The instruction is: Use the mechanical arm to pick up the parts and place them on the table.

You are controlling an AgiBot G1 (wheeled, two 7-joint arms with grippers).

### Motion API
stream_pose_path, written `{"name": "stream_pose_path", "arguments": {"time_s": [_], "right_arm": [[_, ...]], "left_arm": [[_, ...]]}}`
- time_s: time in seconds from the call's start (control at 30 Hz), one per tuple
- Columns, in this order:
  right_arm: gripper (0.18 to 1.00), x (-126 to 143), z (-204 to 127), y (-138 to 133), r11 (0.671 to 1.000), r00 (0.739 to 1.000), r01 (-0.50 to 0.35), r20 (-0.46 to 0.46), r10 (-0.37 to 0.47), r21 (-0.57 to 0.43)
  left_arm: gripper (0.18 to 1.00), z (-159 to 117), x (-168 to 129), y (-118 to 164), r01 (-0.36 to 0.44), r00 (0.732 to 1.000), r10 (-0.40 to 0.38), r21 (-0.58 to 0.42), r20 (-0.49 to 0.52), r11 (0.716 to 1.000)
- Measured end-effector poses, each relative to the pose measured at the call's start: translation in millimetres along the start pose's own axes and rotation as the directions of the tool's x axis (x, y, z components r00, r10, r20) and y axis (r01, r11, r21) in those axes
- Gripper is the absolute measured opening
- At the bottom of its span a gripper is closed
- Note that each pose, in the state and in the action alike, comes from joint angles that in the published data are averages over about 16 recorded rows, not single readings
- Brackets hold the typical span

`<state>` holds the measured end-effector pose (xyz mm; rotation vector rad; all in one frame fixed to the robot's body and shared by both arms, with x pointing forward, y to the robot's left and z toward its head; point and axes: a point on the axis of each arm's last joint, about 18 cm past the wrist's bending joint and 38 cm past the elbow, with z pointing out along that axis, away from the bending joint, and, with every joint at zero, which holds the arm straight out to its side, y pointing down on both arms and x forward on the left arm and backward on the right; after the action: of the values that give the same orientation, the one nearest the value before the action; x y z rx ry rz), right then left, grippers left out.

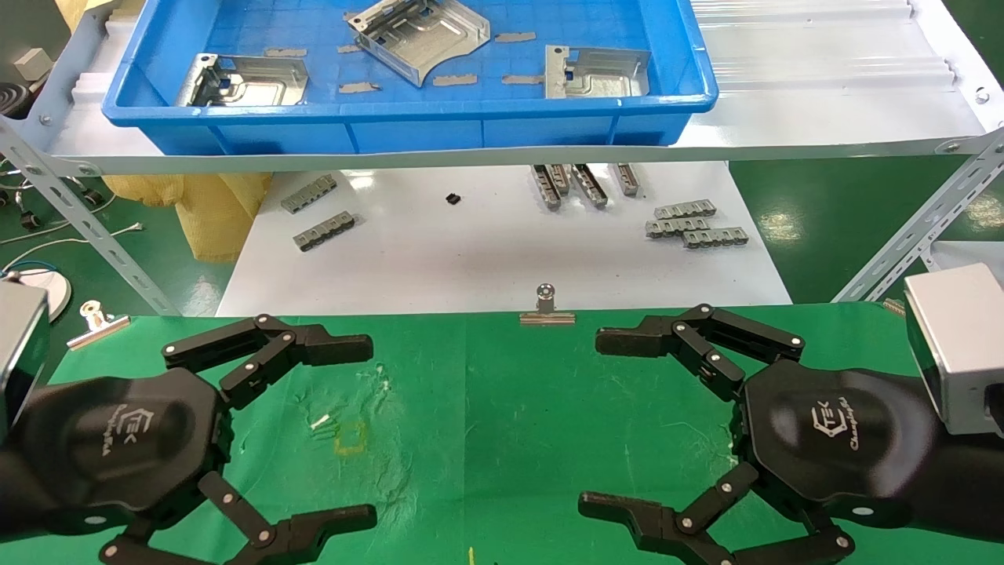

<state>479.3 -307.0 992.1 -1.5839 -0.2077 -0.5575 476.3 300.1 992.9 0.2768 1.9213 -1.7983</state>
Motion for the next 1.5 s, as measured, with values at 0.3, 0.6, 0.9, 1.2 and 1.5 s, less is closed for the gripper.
{"name": "stream_pose_path", "arguments": {"time_s": [0.3,0.6,0.9,1.2,1.5], "right_arm": [[1.000,0.0,0.0,0.0,1.000,1.000,0.000,0.000,0.000,0.000],[1.000,0.0,0.0,0.0,1.000,1.000,0.000,0.000,0.000,0.000],[1.000,0.0,0.0,0.0,1.000,1.000,0.000,0.000,0.000,0.000],[1.000,0.0,0.0,0.0,1.000,1.000,0.000,0.000,0.000,0.000],[1.000,0.0,0.0,0.0,1.000,1.000,0.000,0.000,0.000,0.000]], "left_arm": [[1.000,0.0,0.0,0.0,0.000,1.000,0.000,0.000,0.000,1.000],[1.000,0.0,0.0,0.0,0.000,1.000,0.000,0.000,0.000,1.000],[1.000,0.0,0.0,0.0,0.000,1.000,0.000,0.000,0.000,1.000],[1.000,0.0,0.0,0.0,0.000,1.000,0.000,0.000,0.000,1.000],[1.000,0.0,0.0,0.0,0.000,1.000,0.000,0.000,0.000,1.000]]}}
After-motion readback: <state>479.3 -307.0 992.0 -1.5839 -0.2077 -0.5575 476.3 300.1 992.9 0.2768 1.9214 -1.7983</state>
